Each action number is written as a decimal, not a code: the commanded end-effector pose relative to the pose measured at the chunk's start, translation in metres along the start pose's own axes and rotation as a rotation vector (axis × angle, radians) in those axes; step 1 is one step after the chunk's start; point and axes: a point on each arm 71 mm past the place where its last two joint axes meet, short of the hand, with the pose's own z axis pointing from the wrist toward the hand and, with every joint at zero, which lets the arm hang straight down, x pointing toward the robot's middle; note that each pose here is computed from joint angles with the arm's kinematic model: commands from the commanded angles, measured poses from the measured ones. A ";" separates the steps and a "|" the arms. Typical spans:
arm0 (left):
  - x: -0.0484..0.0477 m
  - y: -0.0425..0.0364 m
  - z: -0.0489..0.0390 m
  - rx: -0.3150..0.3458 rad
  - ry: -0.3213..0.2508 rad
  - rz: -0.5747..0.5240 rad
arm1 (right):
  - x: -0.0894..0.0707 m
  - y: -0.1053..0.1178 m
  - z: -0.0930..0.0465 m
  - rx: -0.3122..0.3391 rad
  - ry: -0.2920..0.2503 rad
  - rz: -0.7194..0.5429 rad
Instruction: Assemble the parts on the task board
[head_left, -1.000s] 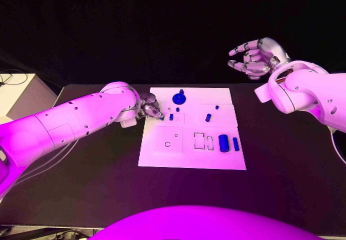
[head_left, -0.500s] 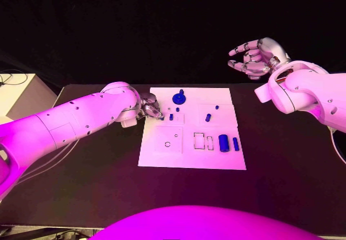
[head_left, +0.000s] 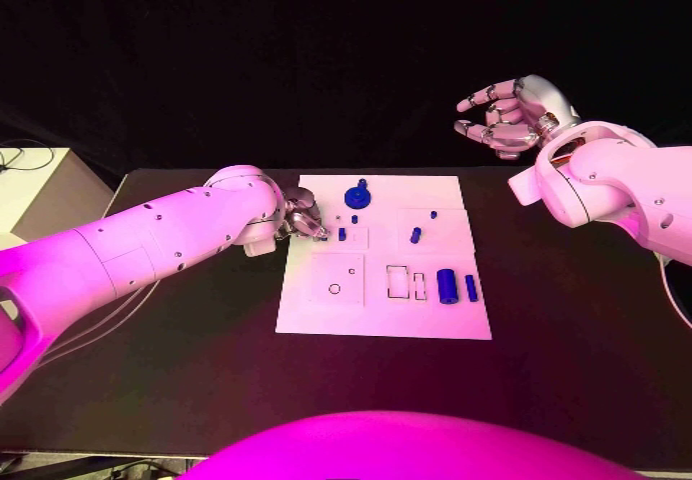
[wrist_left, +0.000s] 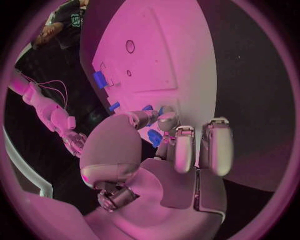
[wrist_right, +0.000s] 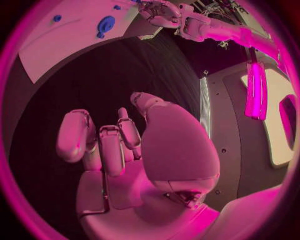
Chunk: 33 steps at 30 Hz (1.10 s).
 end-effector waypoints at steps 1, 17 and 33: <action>0.0059 -0.0037 0.0018 0.005 0.032 0.014 | 0.001 0.001 0.000 -0.012 0.012 -0.004; 0.0041 0.0014 0.0047 -0.040 0.001 -0.039 | 0.001 0.002 -0.001 -0.014 0.013 -0.004; 0.0042 0.0028 0.0032 -0.037 -0.001 -0.054 | 0.001 0.001 -0.001 -0.014 0.012 -0.004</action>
